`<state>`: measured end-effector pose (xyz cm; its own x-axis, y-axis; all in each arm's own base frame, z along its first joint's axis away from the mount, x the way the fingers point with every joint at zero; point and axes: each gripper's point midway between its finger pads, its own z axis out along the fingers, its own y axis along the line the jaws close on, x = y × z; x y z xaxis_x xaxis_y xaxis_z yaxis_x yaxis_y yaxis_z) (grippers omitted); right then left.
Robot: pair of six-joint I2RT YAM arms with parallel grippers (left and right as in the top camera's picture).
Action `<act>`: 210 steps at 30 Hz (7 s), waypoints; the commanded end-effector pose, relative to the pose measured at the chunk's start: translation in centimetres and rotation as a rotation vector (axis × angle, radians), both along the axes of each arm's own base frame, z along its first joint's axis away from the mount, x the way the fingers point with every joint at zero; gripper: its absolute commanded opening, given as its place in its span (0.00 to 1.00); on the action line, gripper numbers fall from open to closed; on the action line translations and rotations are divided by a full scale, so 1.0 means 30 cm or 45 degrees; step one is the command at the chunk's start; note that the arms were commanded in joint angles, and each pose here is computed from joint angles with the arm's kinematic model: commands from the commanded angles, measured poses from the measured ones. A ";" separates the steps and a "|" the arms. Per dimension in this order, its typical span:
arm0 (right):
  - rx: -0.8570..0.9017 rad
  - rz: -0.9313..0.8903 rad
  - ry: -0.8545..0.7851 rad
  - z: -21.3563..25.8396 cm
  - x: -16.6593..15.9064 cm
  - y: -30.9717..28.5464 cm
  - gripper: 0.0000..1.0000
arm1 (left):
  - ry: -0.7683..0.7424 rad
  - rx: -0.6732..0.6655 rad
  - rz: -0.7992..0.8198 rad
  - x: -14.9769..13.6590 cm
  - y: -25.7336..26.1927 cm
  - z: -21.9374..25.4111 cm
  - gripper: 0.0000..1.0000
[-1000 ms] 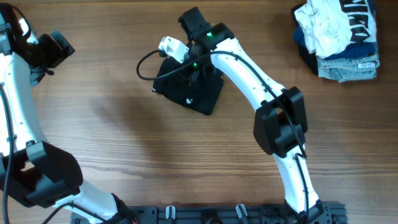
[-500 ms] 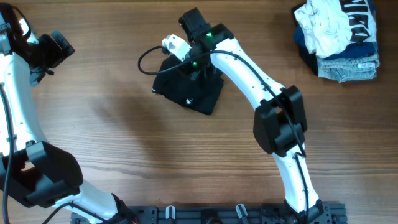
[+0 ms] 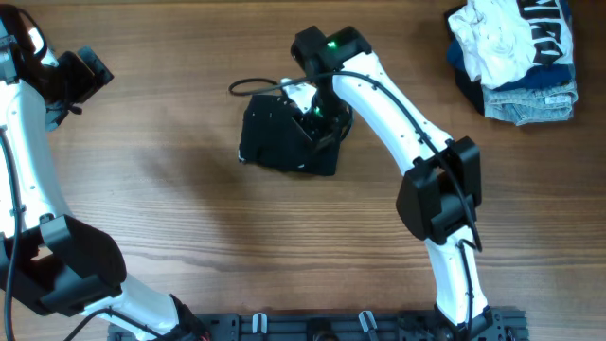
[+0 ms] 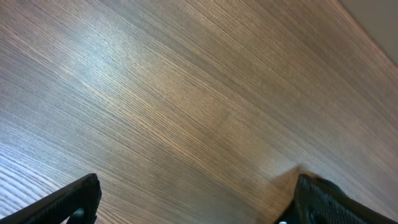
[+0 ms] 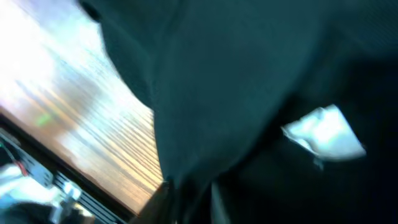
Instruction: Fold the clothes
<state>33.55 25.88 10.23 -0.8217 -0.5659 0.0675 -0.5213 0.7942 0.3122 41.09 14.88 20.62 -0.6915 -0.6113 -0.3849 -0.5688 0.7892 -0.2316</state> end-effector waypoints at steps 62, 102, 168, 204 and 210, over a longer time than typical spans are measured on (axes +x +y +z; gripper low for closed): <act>1.086 -0.780 -0.512 0.515 0.520 -0.438 0.04 | 0.087 -0.029 0.008 -0.038 -0.008 -0.041 1.00; 0.625 -1.739 -0.936 0.382 0.611 -1.513 0.55 | 0.087 -0.029 0.008 -0.038 -0.008 -0.041 1.00; 0.094 -0.893 -1.755 0.903 0.554 -1.381 1.00 | 0.096 -0.033 0.008 -0.043 -0.010 -0.043 1.00; 0.093 -0.936 -1.561 0.790 0.511 -1.362 1.00 | -0.140 0.062 -0.030 -0.104 -0.080 0.218 1.00; 0.093 -0.936 -1.560 0.790 0.511 -1.361 1.00 | -0.414 0.375 -0.019 -0.212 -0.152 0.512 1.00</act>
